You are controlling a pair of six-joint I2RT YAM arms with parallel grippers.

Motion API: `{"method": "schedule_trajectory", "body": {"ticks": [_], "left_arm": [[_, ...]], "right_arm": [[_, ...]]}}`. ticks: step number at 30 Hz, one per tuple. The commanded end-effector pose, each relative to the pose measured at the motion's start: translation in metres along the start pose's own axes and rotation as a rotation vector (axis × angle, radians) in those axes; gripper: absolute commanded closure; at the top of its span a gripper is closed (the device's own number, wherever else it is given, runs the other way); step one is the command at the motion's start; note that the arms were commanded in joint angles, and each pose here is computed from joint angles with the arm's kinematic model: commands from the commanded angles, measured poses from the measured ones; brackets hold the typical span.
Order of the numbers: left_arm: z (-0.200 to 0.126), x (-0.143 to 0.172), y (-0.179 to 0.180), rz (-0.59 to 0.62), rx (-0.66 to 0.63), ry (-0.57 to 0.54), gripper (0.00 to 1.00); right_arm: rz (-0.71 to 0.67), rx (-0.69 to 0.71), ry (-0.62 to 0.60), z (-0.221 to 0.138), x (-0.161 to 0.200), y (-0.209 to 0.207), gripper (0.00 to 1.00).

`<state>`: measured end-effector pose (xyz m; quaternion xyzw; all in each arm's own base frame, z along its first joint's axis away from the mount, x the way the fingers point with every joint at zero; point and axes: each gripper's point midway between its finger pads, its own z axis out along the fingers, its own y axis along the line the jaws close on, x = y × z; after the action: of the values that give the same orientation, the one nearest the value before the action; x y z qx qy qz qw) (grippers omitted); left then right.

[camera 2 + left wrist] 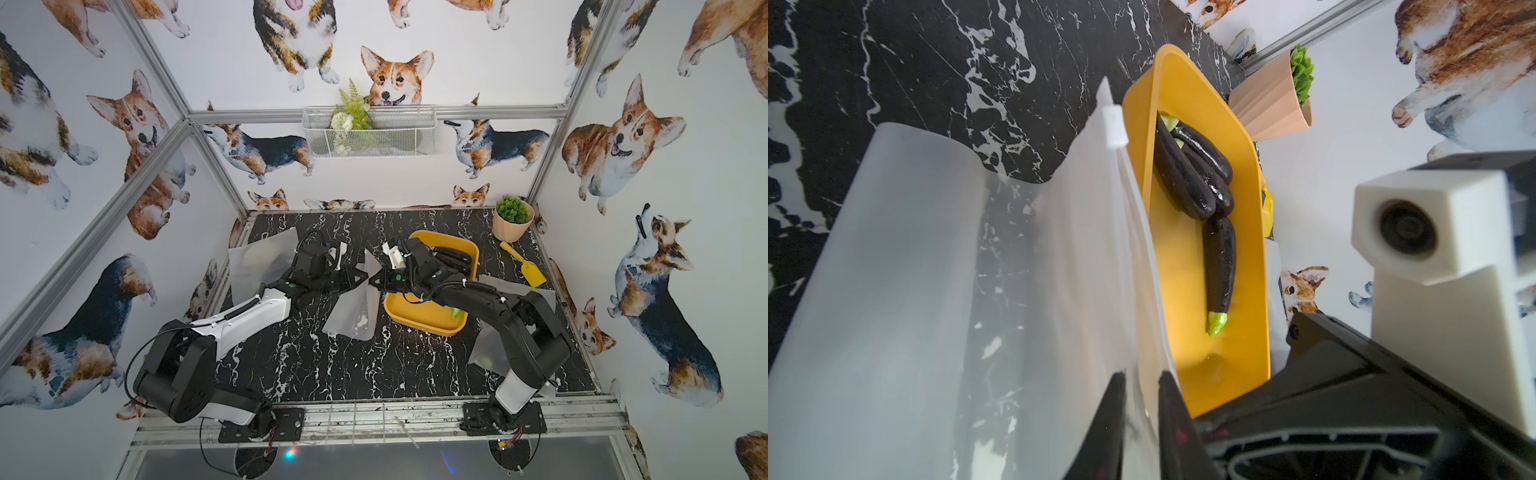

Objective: Place the eggplant in a zip-top bag and seal the zipper
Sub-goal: Open the zipper of the food storage bag at the center of the board.

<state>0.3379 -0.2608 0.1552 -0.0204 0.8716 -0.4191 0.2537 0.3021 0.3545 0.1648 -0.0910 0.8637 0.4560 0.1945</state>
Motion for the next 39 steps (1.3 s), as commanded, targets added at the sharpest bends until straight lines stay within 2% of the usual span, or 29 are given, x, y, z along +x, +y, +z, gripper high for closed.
{"method": "schedule_trajectory", "body": {"ticks": [1, 7, 20, 26, 31, 37, 38, 39], "left_arm": [[0.0, -0.005, -0.008, 0.002, 0.029, -0.013, 0.84], [-0.001, -0.004, -0.009, 0.01, 0.035, -0.008, 1.0], [-0.024, 0.003, -0.032, 0.156, -0.008, -0.018, 1.0], [-0.028, 0.009, -0.032, 0.157, -0.012, -0.011, 1.0], [-0.028, 0.009, -0.036, 0.155, 0.002, -0.01, 1.0], [-0.034, 0.004, -0.044, 0.16, 0.017, -0.026, 1.0], [-0.036, 0.004, -0.046, 0.161, 0.019, -0.029, 1.0], [-0.038, 0.003, -0.047, 0.163, 0.018, -0.034, 1.0]], "right_arm": [[-0.013, -0.006, -0.018, -0.002, -0.005, 0.005, 1.0], [-0.019, 0.007, -0.02, -0.003, -0.005, 0.003, 1.0], [-0.026, 0.071, 0.029, -0.008, 0.008, -0.008, 1.0], [-0.028, 0.012, 0.027, -0.008, 0.007, 0.004, 0.73], [-0.021, -0.013, 0.036, -0.005, 0.009, 0.009, 0.64], [-0.007, 0.018, 0.054, 0.002, 0.011, 0.001, 0.67], [-0.005, 0.02, 0.06, 0.003, 0.012, 0.0, 0.7], [-0.001, 0.027, 0.062, 0.003, 0.013, -0.002, 0.78]]}}
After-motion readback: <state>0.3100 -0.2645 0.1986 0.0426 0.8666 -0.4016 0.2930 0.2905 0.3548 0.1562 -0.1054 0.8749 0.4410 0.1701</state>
